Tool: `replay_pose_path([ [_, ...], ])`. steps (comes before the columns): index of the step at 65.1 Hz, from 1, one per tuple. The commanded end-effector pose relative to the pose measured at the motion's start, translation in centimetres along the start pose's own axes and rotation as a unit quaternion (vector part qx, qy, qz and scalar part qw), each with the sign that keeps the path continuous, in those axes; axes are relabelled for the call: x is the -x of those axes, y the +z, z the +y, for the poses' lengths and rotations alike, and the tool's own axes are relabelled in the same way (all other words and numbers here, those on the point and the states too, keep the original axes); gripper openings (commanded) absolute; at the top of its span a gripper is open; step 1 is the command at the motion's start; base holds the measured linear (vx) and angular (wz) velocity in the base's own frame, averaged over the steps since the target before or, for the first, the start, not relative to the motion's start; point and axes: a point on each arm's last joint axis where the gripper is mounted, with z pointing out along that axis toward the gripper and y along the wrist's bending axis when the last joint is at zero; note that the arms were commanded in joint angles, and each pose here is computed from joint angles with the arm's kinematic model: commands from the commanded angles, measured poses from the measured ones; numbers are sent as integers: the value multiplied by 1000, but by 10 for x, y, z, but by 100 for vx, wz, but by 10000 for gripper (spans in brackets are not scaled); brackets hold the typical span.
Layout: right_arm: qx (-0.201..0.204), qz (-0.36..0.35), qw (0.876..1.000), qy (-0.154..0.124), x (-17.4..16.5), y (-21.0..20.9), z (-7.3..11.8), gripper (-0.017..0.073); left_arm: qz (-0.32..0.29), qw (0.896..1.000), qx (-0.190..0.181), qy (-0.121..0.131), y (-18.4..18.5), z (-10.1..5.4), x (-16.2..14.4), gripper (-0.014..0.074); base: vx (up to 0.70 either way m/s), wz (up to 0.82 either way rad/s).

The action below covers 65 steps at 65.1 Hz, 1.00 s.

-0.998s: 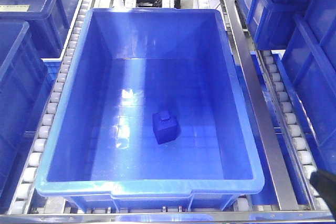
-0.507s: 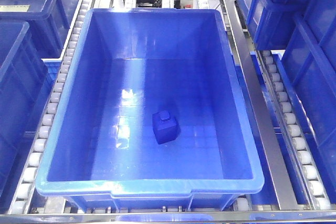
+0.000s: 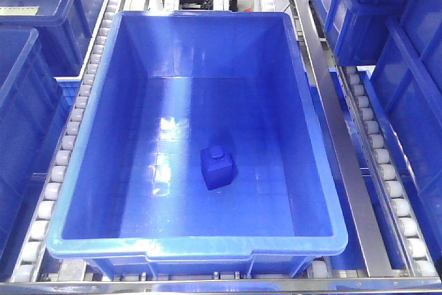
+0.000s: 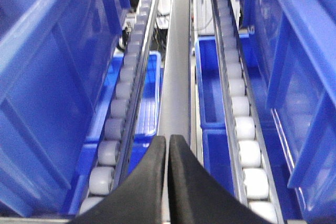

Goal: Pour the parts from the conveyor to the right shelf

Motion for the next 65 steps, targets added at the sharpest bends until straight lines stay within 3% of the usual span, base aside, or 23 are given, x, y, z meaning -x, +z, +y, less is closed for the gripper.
replay_pose_path([
  [1, -1, -44, 999, -5, 6, 0, 0, -4, -41, 999, -3, -8, 0, -1, 13, -6, 0, 0],
  [31, 0, -46, 999, -4, 6, 0, 0, -4, -41, 999, -3, -8, 0, -1, 13, -6, 0, 0],
  [39, 9, -75, 997, 17, 11, -1, 2, -4, -41, 999, -3, -8, 0, -1, 13, -6, 0, 0],
  [44, 11, -92, 996, 3, 14, -2, 2, -4, -41, 999, -3, -8, 0, -1, 13, -6, 0, 0],
  [51, 10, -113, 993, -35, 18, -2, 3, -4, -41, 999, -3, -8, 0, -1, 13, -6, 0, 0],
  [65, 10, -127, 990, -56, 20, -3, 3, -4, -41, 999, -3, -8, 0, -1, 13, -6, 0, 0],
])
